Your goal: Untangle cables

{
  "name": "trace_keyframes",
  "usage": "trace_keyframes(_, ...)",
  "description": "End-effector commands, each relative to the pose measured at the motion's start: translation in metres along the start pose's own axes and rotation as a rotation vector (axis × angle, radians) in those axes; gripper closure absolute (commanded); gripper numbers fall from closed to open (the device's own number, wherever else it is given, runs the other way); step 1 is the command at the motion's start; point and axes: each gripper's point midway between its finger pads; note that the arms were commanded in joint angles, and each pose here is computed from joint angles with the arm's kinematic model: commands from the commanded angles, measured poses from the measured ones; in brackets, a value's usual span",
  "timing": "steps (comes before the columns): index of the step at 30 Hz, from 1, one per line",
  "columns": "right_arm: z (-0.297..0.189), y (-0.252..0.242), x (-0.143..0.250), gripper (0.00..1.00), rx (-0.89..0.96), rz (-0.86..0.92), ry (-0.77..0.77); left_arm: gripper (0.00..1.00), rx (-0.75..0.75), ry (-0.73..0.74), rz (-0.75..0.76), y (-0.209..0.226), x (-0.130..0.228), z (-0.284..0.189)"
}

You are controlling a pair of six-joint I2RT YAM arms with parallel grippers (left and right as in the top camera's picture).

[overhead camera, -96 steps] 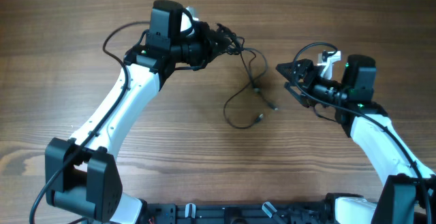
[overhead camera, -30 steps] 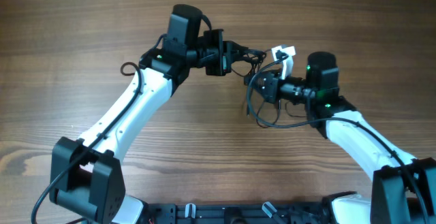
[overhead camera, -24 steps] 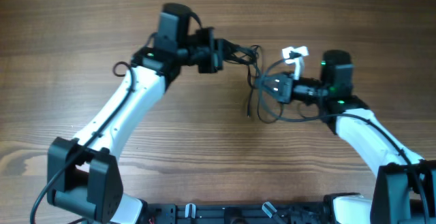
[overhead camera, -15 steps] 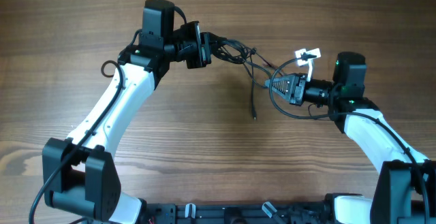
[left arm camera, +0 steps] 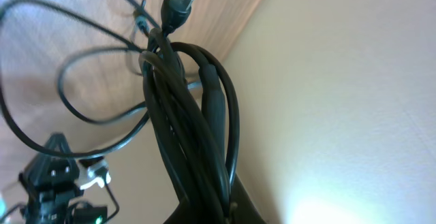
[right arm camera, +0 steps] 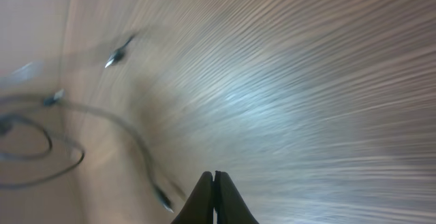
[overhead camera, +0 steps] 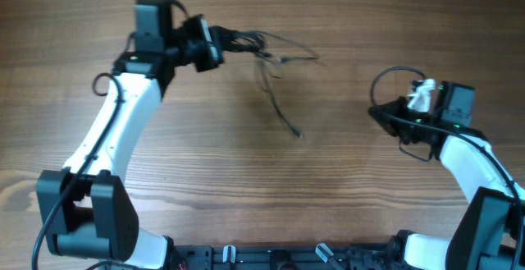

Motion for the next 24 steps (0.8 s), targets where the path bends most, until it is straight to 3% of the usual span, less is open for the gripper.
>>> trace_keyframes(1,-0.002,-0.012,-0.008,0.94,0.035,0.094,-0.035,0.96,0.023,0.018,0.154,-0.007,0.019,-0.004)
trace_keyframes(4,0.001,0.025,0.004,0.8,-0.136,-0.045,0.039,0.96,0.003,0.039,0.194,0.001,0.031,0.003)
trace_keyframes(7,0.003,0.064,0.021,0.52,-0.297,-0.225,0.104,0.96,-0.018,0.058,0.207,0.009,0.043,0.011)
trace_keyframes(14,0.028,0.141,0.073,0.19,-0.466,-0.585,0.141,0.96,-0.058,0.05,0.204,0.029,0.064,0.028)
trace_keyframes(19,0.048,0.162,0.075,0.05,-0.406,-0.685,0.008,0.96,-0.074,0.047,0.199,0.035,0.065,0.03)
trace_keyframes(24,0.054,0.185,0.088,0.09,-0.426,-0.698,-0.041,0.96,-0.096,0.037,0.183,0.04,0.062,0.029)
Point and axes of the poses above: each gripper's point midway between its finger pads, its own z axis out along the fingers, its own y axis along the line the jaws close on, x = y × z, and after that the axes turned 4 degrees about z, right-handed
